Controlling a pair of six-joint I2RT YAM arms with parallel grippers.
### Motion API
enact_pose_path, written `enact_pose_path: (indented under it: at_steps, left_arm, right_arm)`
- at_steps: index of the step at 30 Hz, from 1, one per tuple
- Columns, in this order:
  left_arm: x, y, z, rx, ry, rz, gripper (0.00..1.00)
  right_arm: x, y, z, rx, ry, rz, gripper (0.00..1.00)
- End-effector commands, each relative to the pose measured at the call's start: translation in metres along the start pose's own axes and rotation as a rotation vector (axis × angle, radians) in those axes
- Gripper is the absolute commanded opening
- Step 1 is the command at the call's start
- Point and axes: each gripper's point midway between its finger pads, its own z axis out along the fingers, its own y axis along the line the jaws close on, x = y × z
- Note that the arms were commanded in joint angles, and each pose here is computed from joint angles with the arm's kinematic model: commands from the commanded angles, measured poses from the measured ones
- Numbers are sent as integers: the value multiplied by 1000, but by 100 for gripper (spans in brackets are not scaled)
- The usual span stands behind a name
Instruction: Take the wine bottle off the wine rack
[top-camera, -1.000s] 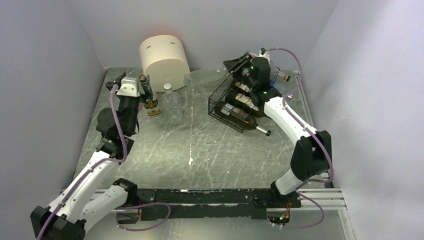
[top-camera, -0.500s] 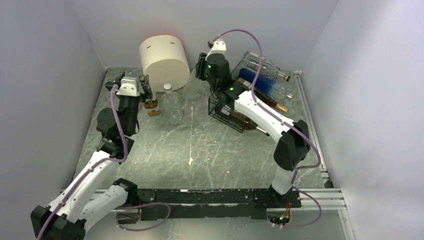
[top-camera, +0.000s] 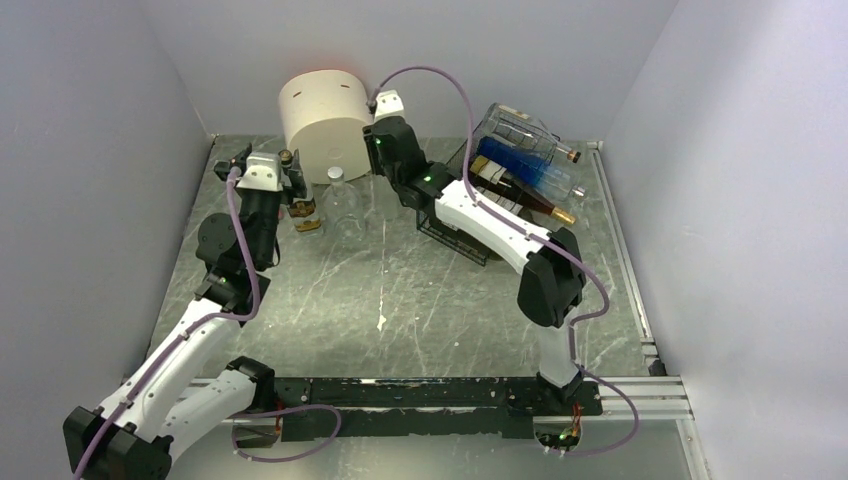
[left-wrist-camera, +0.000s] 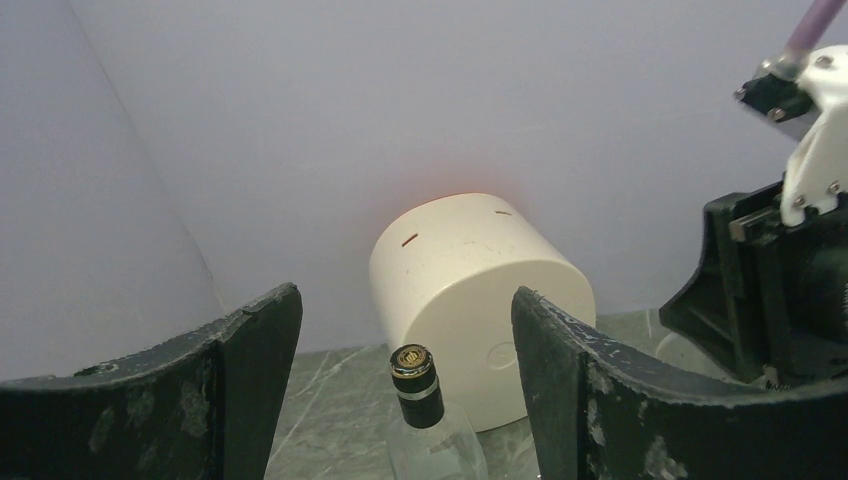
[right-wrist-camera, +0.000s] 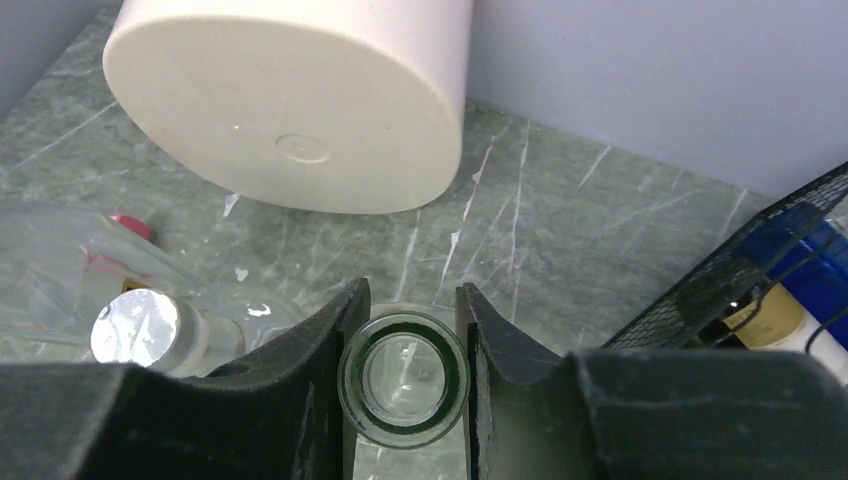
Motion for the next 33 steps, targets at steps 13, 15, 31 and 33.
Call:
enact_pose_path:
  at_steps: [13, 15, 31, 33]
  left_arm:
    - [-11, 4, 2, -20, -34, -5, 81]
    - [-11, 4, 2, -20, -34, -5, 81]
    - [-11, 4, 2, -16, -33, -3, 81]
    - [-11, 4, 2, -18, -32, -1, 81]
  right_arm:
    - [4, 43, 1, -6, -54, 21, 0]
    - [8, 46, 0, 1, -54, 8, 0]
    - [19, 41, -5, 34, 2, -1, 59]
    - [9, 37, -9, 52, -4, -6, 72]
